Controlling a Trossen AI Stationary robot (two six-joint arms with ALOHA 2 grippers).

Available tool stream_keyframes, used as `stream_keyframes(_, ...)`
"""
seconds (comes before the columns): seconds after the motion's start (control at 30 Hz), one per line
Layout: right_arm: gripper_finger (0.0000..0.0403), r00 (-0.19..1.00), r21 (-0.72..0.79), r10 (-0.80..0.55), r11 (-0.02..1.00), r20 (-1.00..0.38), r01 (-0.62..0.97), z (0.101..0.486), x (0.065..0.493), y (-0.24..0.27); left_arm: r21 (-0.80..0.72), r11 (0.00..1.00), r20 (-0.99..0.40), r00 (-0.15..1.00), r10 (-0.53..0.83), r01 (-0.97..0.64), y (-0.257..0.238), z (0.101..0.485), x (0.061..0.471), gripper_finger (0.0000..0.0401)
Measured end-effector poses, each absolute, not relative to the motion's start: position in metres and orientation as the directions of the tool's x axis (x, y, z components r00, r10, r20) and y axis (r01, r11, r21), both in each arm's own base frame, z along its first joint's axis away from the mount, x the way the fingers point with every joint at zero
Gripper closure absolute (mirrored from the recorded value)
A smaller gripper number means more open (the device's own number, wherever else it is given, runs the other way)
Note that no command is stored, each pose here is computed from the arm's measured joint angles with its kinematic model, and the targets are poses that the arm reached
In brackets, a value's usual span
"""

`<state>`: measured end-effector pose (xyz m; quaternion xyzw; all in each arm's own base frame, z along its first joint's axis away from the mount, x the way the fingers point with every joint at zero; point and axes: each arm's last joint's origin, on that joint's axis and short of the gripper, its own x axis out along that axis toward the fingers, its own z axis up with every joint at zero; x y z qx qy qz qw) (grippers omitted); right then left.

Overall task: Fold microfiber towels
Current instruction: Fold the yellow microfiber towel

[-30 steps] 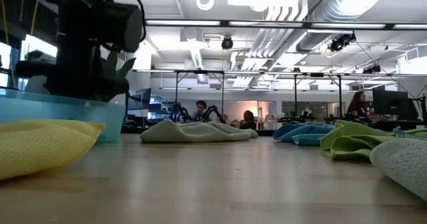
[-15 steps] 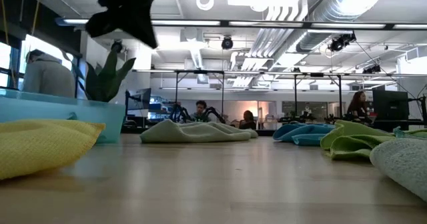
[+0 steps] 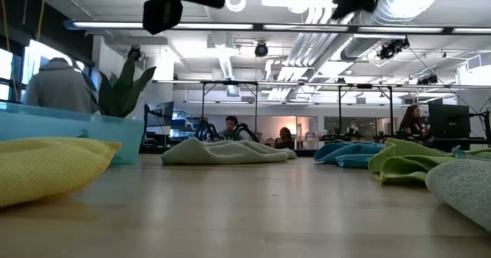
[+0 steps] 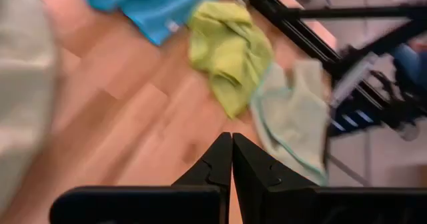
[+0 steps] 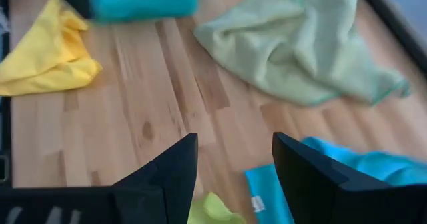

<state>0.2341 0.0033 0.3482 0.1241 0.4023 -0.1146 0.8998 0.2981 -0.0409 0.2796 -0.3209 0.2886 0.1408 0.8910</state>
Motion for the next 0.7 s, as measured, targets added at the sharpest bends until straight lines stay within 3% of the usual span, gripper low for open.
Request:
stream_keyframes(0.3,0.0219,0.84,0.354,0.08,0.925,-0.536,0.137,0.281,0.264,0.017,-0.626,0.676,-0.627,0.766,-0.14,-0.389,-0.082,0.272,0.296,0.0398)
stream_keyframes(0.4,0.0219,0.876,0.434,0.166,0.899,-0.453,0.054,0.258,0.273,0.027,-0.677,0.644,-0.621,0.747,-0.238,-0.357,-0.107,0.274,0.288,0.0398)
stream_keyframes(0.5,0.0219,0.896,0.479,0.25,0.876,-0.367,-0.048,0.238,0.284,0.041,-0.685,0.633,-0.624,0.739,-0.254,-0.361,-0.13,0.273,0.278,0.0398)
stream_keyframes(0.7,0.0219,0.873,0.48,0.303,0.873,-0.382,-0.092,0.211,0.317,0.064,-0.695,0.619,-0.632,0.721,-0.283,-0.366,-0.172,0.267,0.258,0.0398)
